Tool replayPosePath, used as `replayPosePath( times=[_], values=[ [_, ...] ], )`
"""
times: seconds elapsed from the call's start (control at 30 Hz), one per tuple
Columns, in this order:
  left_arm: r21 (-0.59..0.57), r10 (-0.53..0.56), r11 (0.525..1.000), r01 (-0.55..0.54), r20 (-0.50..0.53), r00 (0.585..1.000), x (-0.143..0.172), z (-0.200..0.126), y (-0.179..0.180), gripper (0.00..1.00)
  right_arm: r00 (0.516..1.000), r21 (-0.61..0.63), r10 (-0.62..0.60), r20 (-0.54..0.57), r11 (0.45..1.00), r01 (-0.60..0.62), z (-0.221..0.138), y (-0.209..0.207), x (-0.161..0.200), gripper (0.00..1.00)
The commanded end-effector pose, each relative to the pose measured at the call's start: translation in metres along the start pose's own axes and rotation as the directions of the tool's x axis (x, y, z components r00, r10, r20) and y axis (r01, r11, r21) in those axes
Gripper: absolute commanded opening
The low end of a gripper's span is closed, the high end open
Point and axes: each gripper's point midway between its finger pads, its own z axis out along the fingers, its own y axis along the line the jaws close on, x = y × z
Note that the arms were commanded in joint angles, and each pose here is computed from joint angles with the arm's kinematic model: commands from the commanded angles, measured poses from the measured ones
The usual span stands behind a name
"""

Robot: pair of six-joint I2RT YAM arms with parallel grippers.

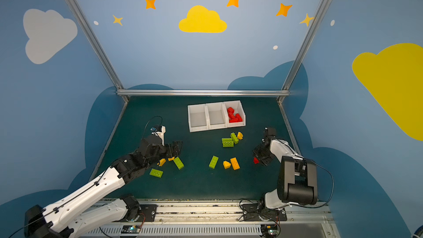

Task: Sort the legos into containers by color
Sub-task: Pick up the lego from the middle-right of the table, then place the lego in the container.

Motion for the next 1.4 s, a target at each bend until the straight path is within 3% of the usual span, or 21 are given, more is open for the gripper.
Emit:
replayPosePath(
  times=[0.0,0.07,0.3,0.53,0.8,0.97,1.1,1.2,1.37],
  values=[
    [-0.047,0.023,0.999,-0.022,0.015,1.0,0.001,-0.006,0.012,0.96,1.0,0.019,-0.003,0.005,1.0,0.002,0.005,-0.002,-0.004,0.26],
    [-0.056,0.026,0.998,-0.025,0.022,0.999,0.0,-0.008,0.015,0.96,1.0,0.017,-0.014,0.009,1.0,0.014,0.004,-0.001,-0.005,0.18],
    [-0.079,0.029,0.997,-0.026,0.037,0.999,-0.001,-0.014,0.022,0.96,0.995,0.03,-0.085,0.047,0.996,0.084,-0.009,0.005,-0.009,0.17],
    [-0.096,0.02,0.995,-0.015,0.048,0.999,-0.002,-0.024,0.03,0.96,0.957,-0.073,-0.266,0.114,0.959,0.275,-0.039,0.052,-0.016,0.15],
    [-0.143,0.045,0.989,-0.033,0.087,0.995,-0.018,-0.054,0.04,1.0,0.857,-0.215,-0.45,0.25,0.837,0.503,-0.08,0.14,-0.022,0.19],
    [-0.195,0.062,0.98,-0.043,0.094,0.994,-0.022,-0.066,0.052,1.0,0.77,-0.318,-0.559,0.307,0.703,0.636,-0.1,0.209,-0.021,0.2],
    [-0.279,0.069,0.959,-0.041,0.09,0.994,-0.022,-0.071,0.07,1.0,0.704,-0.304,-0.643,0.3,0.635,0.71,-0.097,0.249,-0.019,0.19],
    [-0.387,-0.001,0.921,0.039,0.099,0.995,-0.02,-0.08,0.095,1.0,0.658,-0.285,-0.686,0.311,0.593,0.753,-0.093,0.275,-0.021,0.19],
    [-0.421,-0.087,0.901,0.102,0.055,0.995,-0.008,-0.078,0.112,1.0,0.632,-0.242,-0.707,0.318,0.583,0.775,-0.082,0.3,-0.038,0.19]
  ],
)
